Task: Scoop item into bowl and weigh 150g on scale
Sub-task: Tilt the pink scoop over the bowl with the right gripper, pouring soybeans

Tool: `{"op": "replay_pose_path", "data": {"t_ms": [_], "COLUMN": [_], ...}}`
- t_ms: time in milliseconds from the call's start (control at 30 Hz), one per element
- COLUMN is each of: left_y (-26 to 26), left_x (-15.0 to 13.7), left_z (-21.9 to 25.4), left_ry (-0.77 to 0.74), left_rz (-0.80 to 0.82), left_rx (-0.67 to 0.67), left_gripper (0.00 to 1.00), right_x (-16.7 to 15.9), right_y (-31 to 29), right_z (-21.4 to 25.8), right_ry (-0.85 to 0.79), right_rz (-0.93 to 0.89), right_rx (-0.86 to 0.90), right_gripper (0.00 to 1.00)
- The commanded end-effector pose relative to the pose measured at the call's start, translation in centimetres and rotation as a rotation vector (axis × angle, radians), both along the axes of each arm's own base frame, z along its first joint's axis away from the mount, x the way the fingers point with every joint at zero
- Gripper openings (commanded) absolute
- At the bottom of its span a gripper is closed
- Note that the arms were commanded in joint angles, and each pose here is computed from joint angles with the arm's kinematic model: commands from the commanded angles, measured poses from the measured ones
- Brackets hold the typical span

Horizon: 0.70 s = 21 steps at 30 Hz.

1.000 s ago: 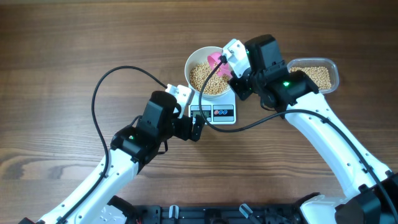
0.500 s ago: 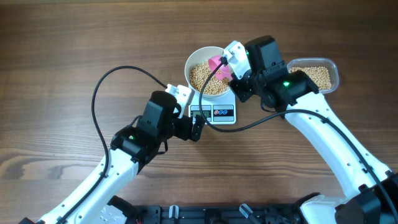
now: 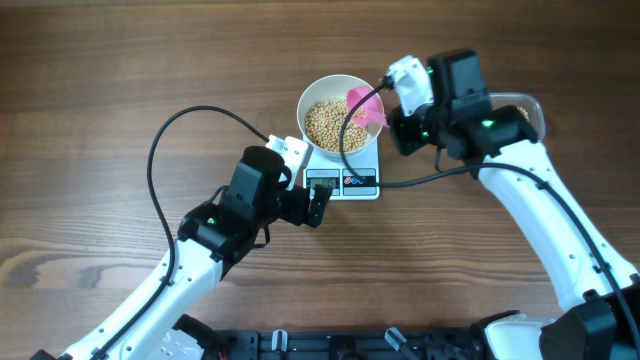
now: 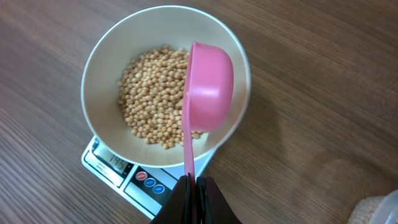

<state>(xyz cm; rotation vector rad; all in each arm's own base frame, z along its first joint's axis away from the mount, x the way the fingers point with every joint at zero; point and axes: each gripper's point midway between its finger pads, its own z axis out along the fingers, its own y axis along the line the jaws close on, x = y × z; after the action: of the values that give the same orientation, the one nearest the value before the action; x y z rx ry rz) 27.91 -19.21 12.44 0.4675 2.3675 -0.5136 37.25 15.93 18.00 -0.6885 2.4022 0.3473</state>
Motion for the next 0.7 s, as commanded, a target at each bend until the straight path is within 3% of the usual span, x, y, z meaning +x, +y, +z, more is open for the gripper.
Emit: {"op": "replay_pose_path", "data": {"t_ms": [0, 167, 433, 667], "left_y": [-0.3, -0.3, -0.3, -0.3], "left_x": [-0.3, -0.3, -0.3, -0.3], "left_z": [-0.3, -0.3, -0.3, -0.3], "left_ry": [0.000, 0.000, 0.000, 0.000], "left_rz": [-0.030, -0.030, -0.030, -0.030], "left_rx": [0.006, 0.006, 0.006, 0.006], "left_gripper": [1.00, 1.00, 1.00, 1.00], "right_x": [-0.2, -0.5, -0.5, 0.4], "right_y": [1.0, 1.7, 1.6, 0.4], "right_z": [2.3, 2.6, 2.5, 2.2], "right_ry": [-0.010, -0.012, -0.133, -0.180], "right_rz": [0.036, 0.077, 0.266, 0.262], "right_rx": [0.111, 0.139, 0.012, -0.103], "right_gripper": [0.04, 0.04, 0.04, 0.04]}}
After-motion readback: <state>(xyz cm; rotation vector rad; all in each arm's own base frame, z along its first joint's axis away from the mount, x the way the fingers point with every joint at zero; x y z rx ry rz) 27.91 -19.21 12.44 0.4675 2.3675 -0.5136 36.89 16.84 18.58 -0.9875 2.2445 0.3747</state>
